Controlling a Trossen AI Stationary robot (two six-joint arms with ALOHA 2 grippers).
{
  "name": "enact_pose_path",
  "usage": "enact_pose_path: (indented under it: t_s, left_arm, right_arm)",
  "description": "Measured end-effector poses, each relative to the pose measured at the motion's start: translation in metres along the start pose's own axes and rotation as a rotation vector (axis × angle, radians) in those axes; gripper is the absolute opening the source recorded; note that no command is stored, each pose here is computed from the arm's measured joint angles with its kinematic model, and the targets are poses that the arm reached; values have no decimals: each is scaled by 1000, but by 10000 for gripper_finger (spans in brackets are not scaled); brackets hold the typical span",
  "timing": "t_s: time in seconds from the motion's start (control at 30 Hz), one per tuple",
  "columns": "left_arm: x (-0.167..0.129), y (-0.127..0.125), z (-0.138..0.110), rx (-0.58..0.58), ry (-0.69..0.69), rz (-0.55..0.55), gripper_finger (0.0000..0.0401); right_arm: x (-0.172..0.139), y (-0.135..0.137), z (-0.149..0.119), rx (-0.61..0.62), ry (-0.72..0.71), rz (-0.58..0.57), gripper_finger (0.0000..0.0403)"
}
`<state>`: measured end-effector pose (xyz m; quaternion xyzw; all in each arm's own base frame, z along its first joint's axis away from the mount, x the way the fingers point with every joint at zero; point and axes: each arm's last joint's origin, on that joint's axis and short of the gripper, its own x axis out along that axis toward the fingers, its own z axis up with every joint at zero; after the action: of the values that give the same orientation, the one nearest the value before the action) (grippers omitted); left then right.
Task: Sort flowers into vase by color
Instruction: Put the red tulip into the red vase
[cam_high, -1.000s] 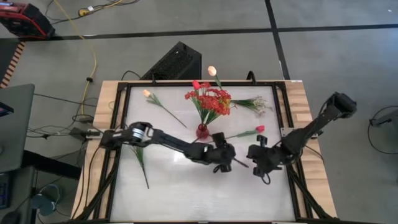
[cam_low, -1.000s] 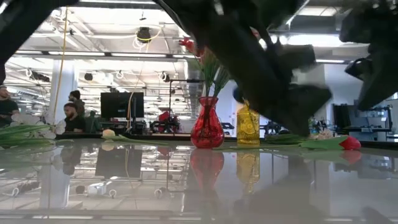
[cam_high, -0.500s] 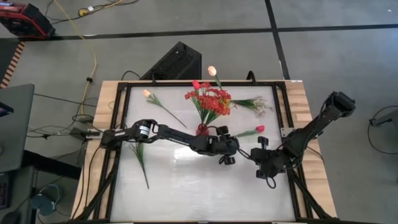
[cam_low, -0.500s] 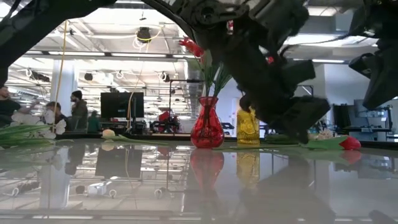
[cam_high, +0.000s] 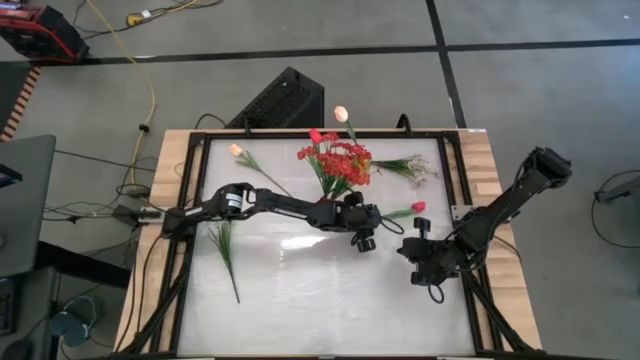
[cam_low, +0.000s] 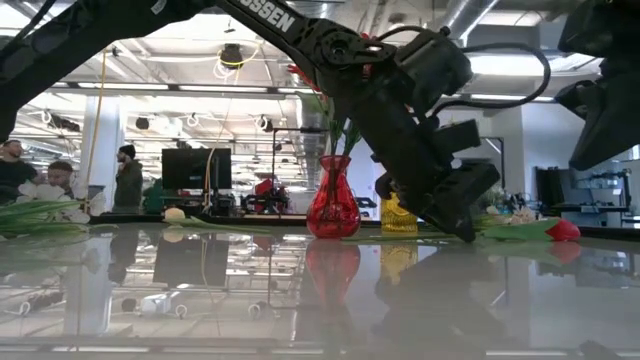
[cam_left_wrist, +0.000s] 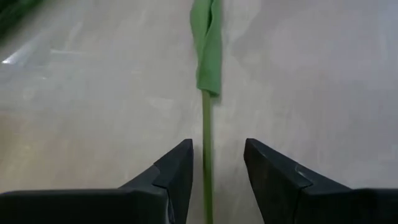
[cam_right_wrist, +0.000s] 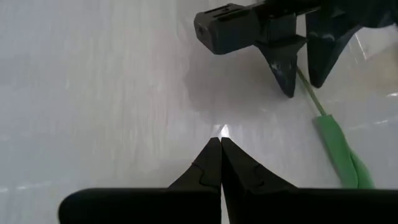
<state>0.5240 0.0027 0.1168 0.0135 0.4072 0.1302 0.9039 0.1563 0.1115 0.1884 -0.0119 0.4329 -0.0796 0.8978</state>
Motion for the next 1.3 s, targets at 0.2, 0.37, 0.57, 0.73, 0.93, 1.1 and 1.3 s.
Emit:
enact_pose_path:
  t_s: [0.2, 0.37, 0.57, 0.73, 0.93, 1.1, 1.3]
  left_arm:
    - [0, -2, -4, 2, 22, -30, 79]
    - [-1, -7, -4, 15, 35, -89, 9]
    - [-40, -28, 0, 99, 102, -82, 1]
    - [-76, -44, 6, 148, 110, 28, 0]
    - [-112, -67, 13, 181, 25, 148, 0]
    - [-135, -65, -1, 157, 7, 253, 0]
    - [-165, -40, -41, 21, -124, 209, 0]
  right_arm:
    - [1, -1, 1, -7, -3, -11, 28]
    - [0, 0, 0, -14, -5, -8, 28]
    - [-13, 5, -3, 10, -33, 75, 28]
    - [-28, 20, -3, 10, -149, 181, 27]
    - [-43, 35, -9, -3, -276, 221, 27]
    - [-54, 46, -14, -1, -356, 257, 27]
    - [-50, 60, -24, -40, -433, 176, 27]
